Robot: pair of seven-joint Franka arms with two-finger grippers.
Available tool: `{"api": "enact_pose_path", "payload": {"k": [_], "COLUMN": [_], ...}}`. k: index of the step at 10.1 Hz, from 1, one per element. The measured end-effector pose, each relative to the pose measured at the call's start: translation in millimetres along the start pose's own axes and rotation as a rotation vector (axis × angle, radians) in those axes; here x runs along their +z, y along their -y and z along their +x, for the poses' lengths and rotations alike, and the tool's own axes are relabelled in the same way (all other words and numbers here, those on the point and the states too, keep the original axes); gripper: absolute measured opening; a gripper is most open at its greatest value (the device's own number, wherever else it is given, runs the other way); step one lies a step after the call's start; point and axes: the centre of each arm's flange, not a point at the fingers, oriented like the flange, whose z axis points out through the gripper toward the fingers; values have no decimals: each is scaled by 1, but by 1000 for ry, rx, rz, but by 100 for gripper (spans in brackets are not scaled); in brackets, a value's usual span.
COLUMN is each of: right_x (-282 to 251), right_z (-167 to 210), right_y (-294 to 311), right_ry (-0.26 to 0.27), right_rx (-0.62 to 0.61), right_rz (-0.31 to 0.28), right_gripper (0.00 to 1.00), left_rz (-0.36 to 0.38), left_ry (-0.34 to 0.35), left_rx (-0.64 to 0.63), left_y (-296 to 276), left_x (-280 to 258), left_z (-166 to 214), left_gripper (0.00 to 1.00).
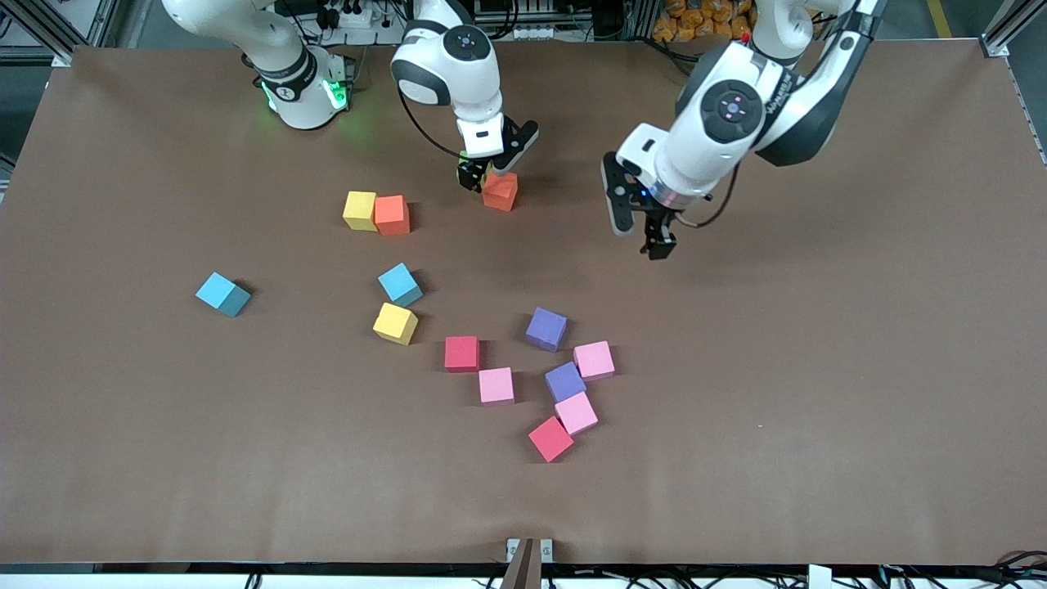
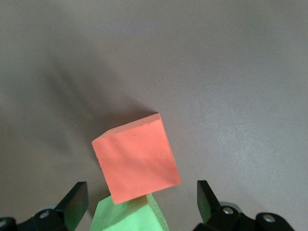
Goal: Form number 2 with 11 blocks
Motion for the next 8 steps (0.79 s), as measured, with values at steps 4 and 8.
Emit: {"api": "enact_pose_path", "payload": {"k": [4,8], "right_x": [5,27], "right_z": [14,14], "right_y": [11,16], "right_ry": [-10,9], "right_rx": [-43,-151], "right_rz": [11,-30], "right_gripper": [100,100], "left_rz": [56,100], "left_ry": [-98,-186], "left_rx": [-20,-7], "left_y": [55,109], "left_x": [20,60], "left_z": [30,59], "left_gripper": [100,100]}}
